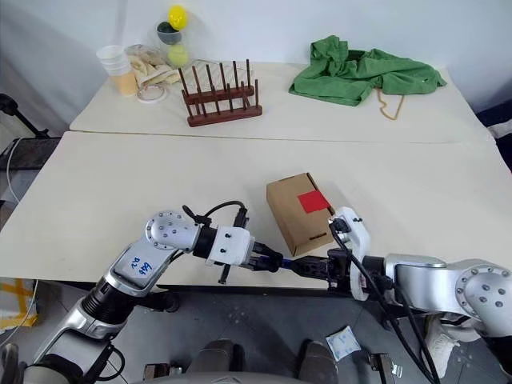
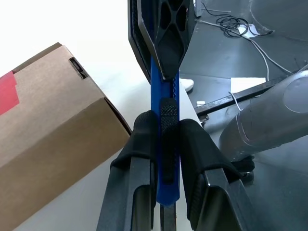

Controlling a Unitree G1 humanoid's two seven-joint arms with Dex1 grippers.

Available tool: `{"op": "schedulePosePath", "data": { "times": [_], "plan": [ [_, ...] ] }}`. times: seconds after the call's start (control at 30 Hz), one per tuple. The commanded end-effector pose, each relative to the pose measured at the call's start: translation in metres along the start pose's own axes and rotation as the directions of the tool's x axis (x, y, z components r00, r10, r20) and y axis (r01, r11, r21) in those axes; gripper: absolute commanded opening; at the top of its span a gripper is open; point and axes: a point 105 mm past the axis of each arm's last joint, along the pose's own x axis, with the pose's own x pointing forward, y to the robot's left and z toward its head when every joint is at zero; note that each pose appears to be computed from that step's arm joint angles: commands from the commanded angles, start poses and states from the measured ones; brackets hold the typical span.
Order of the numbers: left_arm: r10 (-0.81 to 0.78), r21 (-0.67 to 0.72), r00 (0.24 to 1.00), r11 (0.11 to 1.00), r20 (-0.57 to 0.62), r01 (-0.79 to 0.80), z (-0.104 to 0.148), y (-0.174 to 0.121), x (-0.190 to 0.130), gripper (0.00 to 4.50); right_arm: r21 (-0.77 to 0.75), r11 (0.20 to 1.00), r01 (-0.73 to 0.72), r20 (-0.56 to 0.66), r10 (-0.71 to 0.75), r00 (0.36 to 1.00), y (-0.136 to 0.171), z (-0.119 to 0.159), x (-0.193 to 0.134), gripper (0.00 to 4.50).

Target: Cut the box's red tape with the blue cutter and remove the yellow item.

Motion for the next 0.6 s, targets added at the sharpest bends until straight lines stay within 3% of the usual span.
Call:
{"op": "schedulePosePath", "data": {
  "times": [0.03,0.23,0.37,0.47,0.6],
  "plan": [
    [0.012,0.05,0.999,0.999,0.032,-0.014,0.012,0.003,-0.001,0.47,-0.006,1.0,0.018,0.004,-0.018,1.0,-0.003,0.004,-0.001,0.15],
    [0.019,0.042,0.999,0.999,0.029,-0.02,0.011,0.004,-0.003,0.47,-0.015,1.0,0.017,-0.012,-0.017,1.0,-0.005,0.004,-0.005,0.15],
    [0.068,-0.06,0.992,0.996,0.104,-0.062,0.017,0.009,-0.02,1.68,-0.031,0.999,0.01,-0.03,-0.011,0.999,-0.004,0.002,-0.013,0.15],
    [0.009,-0.171,0.99,0.985,0.14,0.015,0.016,-0.003,-0.046,2.56,-0.072,0.997,-0.036,-0.031,0.034,0.999,0.005,0.005,-0.028,0.15],
    [0.045,-0.315,0.994,0.949,0.099,-0.012,0.004,-0.003,-0.078,2.6,-0.128,0.984,-0.123,-0.046,0.118,0.992,0.022,0.005,-0.056,0.15]
  ]
}}
